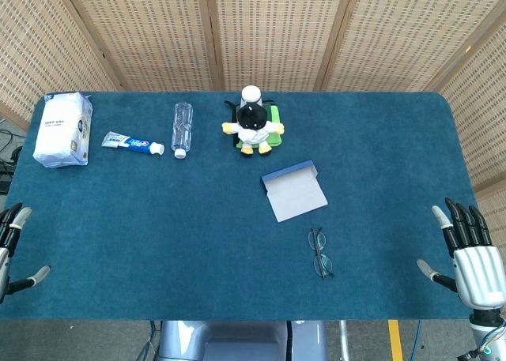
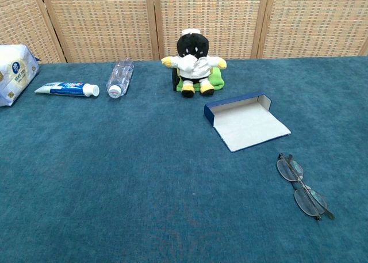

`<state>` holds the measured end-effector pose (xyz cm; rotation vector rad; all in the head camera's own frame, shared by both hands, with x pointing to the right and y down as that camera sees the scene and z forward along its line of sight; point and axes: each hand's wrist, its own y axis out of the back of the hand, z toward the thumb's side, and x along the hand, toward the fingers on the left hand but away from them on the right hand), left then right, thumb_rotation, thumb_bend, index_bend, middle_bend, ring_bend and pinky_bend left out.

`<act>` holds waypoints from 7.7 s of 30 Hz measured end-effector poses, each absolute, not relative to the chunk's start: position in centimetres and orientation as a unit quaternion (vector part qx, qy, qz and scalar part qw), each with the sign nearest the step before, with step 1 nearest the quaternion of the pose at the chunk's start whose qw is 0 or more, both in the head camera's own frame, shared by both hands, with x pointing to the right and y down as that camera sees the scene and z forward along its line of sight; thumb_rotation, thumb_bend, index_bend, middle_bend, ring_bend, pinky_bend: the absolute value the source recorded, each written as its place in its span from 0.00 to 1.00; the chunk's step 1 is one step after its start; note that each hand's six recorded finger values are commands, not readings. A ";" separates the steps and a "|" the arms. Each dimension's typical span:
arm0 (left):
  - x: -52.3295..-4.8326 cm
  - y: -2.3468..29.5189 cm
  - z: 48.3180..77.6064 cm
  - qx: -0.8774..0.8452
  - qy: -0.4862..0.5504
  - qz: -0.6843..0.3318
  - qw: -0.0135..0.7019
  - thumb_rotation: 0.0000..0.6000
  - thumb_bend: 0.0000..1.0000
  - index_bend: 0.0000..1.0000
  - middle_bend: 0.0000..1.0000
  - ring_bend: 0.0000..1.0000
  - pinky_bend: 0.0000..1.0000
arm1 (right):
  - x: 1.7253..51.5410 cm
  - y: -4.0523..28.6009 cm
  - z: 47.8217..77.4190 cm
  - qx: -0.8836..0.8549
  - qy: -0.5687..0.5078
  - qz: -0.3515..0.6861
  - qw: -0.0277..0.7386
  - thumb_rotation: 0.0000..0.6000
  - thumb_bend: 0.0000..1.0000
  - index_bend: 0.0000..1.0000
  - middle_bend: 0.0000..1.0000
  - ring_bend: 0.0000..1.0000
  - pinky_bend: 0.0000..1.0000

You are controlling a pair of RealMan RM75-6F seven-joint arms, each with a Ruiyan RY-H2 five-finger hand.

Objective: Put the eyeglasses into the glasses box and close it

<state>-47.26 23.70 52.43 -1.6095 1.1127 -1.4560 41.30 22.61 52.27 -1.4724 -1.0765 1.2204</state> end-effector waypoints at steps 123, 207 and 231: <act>-45.7 20.8 58.0 -0.624 0.384 -0.594 0.333 1.00 0.02 0.00 0.00 0.00 0.00 | 28.3 16.6 65.7 -0.703 0.008 0.435 0.562 1.00 0.23 0.30 0.00 0.00 0.14; -45.8 20.9 58.7 -0.626 0.376 -0.600 0.326 1.00 0.03 0.00 0.00 0.00 0.00 | 20.5 12.6 67.8 -0.665 -0.005 0.332 0.668 1.00 0.47 0.59 0.13 0.00 0.14; -46.5 20.5 58.8 -0.628 0.383 -0.602 0.310 1.00 0.03 0.00 0.00 0.00 0.00 | 13.3 4.6 70.9 -0.501 0.044 0.396 0.768 1.00 0.49 0.59 0.16 0.01 0.14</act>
